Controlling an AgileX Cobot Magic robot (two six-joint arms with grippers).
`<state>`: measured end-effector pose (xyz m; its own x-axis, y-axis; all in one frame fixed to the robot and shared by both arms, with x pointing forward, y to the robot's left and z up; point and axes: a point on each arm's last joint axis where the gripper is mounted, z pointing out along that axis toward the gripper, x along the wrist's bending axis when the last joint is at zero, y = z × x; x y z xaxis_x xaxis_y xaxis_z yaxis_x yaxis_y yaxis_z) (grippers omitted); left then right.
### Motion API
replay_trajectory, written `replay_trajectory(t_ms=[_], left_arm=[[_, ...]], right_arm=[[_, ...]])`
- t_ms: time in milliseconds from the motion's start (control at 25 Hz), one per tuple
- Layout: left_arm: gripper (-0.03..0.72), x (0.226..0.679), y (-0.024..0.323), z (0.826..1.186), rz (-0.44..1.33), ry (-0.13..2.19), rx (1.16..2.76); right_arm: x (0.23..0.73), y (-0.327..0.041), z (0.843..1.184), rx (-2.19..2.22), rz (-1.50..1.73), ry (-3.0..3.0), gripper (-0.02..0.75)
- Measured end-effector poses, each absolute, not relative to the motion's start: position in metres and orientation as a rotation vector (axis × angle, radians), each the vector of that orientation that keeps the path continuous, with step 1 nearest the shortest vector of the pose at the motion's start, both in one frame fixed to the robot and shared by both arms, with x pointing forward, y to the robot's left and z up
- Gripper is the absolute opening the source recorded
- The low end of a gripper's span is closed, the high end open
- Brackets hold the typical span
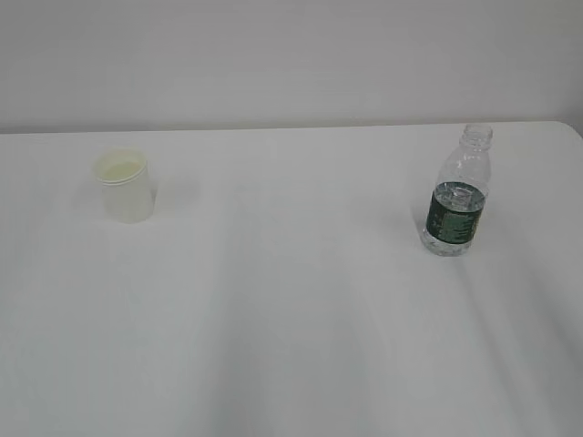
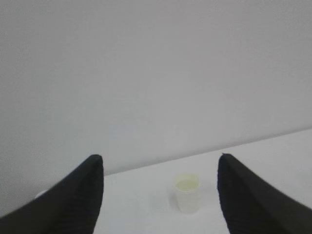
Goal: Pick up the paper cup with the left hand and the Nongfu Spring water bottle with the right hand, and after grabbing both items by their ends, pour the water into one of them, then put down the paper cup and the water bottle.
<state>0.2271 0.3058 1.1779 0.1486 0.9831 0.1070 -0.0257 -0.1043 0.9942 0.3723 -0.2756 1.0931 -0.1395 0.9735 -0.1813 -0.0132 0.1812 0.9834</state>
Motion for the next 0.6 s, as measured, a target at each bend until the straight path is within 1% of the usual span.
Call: replay_trajectory(t_ms=[200, 600], left_arm=[[0.524, 0.224, 0.305, 1.170, 1.132, 1.077, 1.395], [0.524, 0.198, 0.309, 1.165, 1.139, 1.033, 1.339]], right_arm=[[0.368, -0.277, 1.096, 0.983, 1.178, 1.373, 0.591], [0.349, -0.281, 1.106, 0.915, 1.201, 1.319, 0.591]])
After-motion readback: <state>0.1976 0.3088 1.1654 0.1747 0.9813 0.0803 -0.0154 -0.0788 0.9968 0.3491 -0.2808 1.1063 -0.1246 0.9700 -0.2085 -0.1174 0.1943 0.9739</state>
